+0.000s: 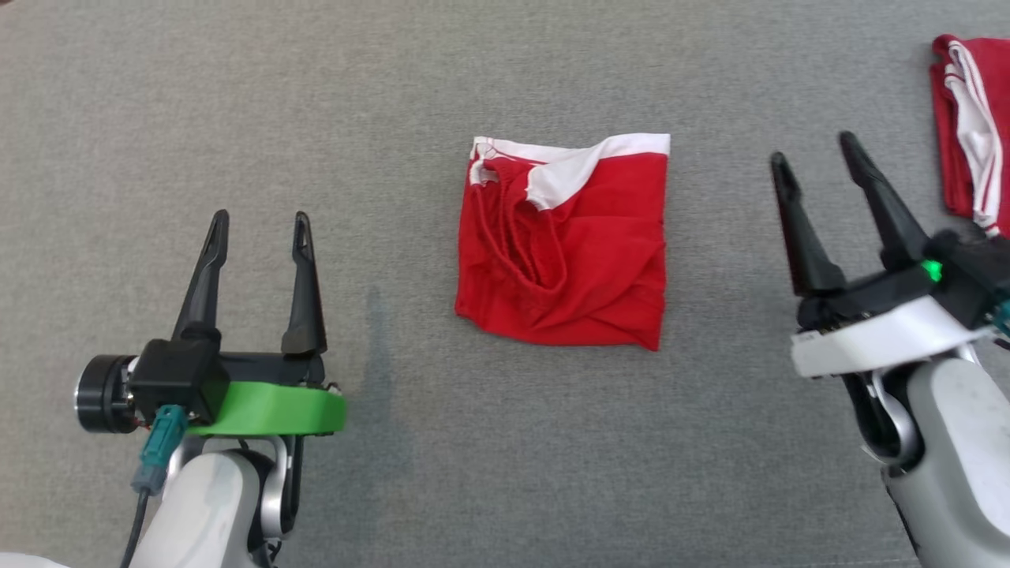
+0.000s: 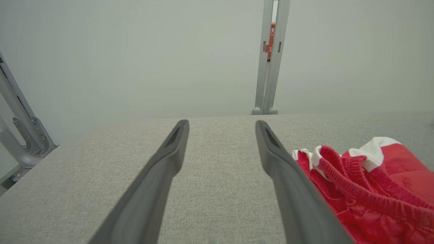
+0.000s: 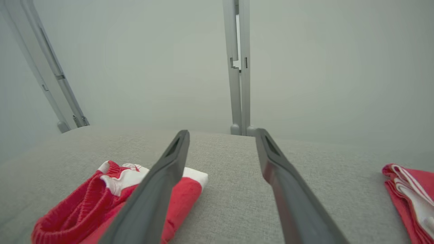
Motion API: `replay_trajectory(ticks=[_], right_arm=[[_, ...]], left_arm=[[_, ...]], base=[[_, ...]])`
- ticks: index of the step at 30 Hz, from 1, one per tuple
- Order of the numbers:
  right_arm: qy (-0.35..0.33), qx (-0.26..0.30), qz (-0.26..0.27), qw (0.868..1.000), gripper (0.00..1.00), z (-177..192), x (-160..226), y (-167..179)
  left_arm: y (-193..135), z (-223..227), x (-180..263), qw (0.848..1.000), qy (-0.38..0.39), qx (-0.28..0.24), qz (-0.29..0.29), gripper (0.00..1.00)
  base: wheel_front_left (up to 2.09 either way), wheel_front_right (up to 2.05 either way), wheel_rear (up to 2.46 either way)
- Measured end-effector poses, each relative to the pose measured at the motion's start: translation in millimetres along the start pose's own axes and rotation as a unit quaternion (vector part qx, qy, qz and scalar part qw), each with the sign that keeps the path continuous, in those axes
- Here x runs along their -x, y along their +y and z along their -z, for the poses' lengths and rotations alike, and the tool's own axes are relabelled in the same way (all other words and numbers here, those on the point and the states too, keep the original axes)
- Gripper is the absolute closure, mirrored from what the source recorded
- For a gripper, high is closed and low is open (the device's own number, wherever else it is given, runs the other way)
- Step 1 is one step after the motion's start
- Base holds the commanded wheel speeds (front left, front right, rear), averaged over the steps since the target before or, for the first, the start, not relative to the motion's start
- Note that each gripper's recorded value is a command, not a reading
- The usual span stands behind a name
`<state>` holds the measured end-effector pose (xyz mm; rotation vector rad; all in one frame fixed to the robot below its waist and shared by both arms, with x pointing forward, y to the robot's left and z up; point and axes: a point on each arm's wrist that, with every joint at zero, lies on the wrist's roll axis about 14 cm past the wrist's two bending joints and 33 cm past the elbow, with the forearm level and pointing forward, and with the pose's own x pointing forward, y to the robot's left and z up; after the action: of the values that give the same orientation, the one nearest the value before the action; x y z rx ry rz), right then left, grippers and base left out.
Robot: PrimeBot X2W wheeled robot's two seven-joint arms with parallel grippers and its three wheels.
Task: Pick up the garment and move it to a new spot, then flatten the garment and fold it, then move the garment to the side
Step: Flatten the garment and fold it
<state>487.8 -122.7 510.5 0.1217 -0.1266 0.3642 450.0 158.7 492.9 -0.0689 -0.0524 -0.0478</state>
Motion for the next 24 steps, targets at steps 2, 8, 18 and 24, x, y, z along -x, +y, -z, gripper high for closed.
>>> replay_trajectory(ticks=[2, 8, 18, 24], right_arm=[[-0.001, 0.014, 0.029, 0.999, 0.00, -5, 16, -16], [0.013, 0.030, 0.087, 0.996, 0.00, -14, 56, -39], [0.017, 0.035, 0.115, 0.993, 0.00, -26, 80, -42], [0.020, 0.036, 0.116, 0.992, 0.00, -27, 81, -41]], left_arm=[[-1, 2, 0, 1.000, 0.004, -0.003, 0.004, 0.00], [-9, 4, -1, 1.000, 0.008, -0.005, 0.017, 0.00], [-17, 1, 3, 1.000, 0.012, -0.004, 0.024, 0.00], [-17, 1, 5, 1.000, 0.012, -0.005, 0.025, 0.00]], base=[[0.00, 0.00, 0.00], [0.00, 0.00, 0.00], [0.00, 0.00, 0.00], [0.00, 0.00, 0.00]])
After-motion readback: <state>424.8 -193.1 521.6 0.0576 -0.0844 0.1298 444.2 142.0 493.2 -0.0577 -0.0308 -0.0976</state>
